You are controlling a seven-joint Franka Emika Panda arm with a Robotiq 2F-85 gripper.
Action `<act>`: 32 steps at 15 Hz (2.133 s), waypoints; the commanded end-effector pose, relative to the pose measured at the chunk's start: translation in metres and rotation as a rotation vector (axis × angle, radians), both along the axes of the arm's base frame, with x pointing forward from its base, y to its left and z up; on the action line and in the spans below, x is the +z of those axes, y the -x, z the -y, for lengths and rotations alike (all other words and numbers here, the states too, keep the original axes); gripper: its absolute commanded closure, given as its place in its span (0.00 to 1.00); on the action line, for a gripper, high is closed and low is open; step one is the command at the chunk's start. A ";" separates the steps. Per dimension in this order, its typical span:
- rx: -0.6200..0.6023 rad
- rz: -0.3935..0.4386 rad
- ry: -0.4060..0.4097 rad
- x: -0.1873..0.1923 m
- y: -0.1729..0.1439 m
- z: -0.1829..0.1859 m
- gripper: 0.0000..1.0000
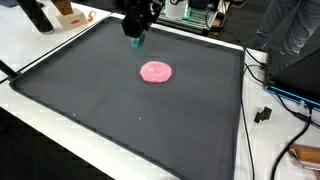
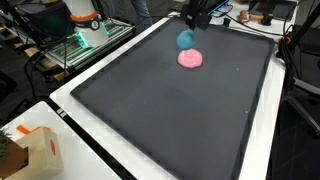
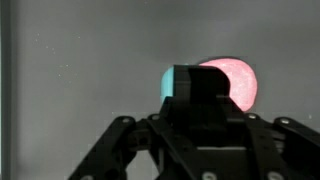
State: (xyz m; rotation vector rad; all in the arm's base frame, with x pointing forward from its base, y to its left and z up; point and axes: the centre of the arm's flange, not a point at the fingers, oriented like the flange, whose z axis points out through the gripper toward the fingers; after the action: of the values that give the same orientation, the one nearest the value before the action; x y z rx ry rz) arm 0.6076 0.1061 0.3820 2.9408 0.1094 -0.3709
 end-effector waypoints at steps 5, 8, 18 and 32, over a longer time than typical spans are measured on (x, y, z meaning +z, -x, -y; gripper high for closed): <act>0.081 0.002 -0.195 0.044 0.015 0.017 0.75; 0.101 0.006 -0.232 0.053 0.017 0.019 0.75; 0.123 0.030 -0.275 0.066 0.011 0.013 0.50; 0.388 -0.033 -0.659 0.039 -0.015 0.083 0.75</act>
State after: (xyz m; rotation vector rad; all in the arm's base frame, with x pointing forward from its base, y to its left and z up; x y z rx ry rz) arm 0.6123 0.0468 0.4295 3.3568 0.7728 -0.3222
